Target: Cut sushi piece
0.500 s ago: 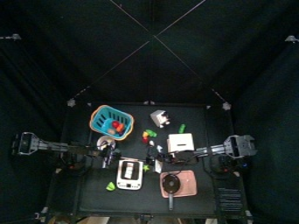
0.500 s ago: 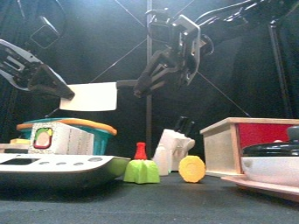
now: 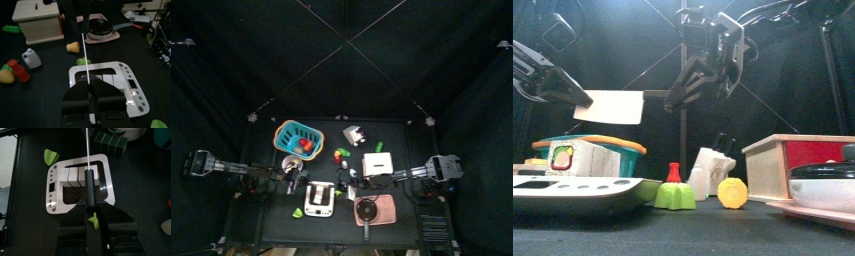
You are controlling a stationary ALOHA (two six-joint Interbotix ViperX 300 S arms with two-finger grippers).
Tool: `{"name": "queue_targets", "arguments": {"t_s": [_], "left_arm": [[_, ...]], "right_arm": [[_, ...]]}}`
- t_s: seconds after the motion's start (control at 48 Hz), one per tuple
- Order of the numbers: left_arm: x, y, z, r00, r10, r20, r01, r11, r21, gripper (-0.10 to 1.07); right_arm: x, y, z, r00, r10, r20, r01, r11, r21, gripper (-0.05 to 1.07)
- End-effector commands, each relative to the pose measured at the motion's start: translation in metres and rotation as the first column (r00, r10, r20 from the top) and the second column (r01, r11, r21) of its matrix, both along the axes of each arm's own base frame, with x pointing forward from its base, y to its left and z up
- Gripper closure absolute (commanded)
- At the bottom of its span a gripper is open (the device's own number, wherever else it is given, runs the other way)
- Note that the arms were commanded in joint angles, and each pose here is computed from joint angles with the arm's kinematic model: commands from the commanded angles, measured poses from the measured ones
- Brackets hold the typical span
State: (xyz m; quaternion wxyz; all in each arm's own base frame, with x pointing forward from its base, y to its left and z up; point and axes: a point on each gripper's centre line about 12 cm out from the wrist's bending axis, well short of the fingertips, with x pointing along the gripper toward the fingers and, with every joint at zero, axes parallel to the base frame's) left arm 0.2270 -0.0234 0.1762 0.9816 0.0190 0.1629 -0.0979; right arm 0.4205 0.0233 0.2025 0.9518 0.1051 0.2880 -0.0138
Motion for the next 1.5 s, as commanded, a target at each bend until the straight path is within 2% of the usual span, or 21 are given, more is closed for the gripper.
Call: {"name": "queue_targets", "arguments": {"t_s": [0.0,0.396,1.0,1.479], "left_arm": [[0.001,-0.001,0.002,1.000,0.001,0.005,-0.001,1.000,-0.010,0.72],[0.002,-0.004,-0.007,0.999,-0.008,-0.036,0.007,1.000,-0.014,0.72],[0.007,-0.004,-0.025,0.993,0.011,-0.117,-0.016,0.999,-0.034,0.72],[0.008,-0.003,-0.027,0.992,0.016,-0.127,-0.021,0.999,-0.040,0.72]], "right_arm": [[0.005,-0.003,0.013,0.999,-0.010,0.038,0.010,1.000,0.008,0.69],[0.011,0.000,0.001,1.000,-0.014,0.011,0.014,1.000,0.021,0.70],[0.010,0.002,-0.005,1.000,-0.020,-0.006,0.020,0.999,0.037,0.70],[0.011,0.004,-0.012,1.000,-0.015,-0.021,0.016,0.999,0.036,0.70]]}}
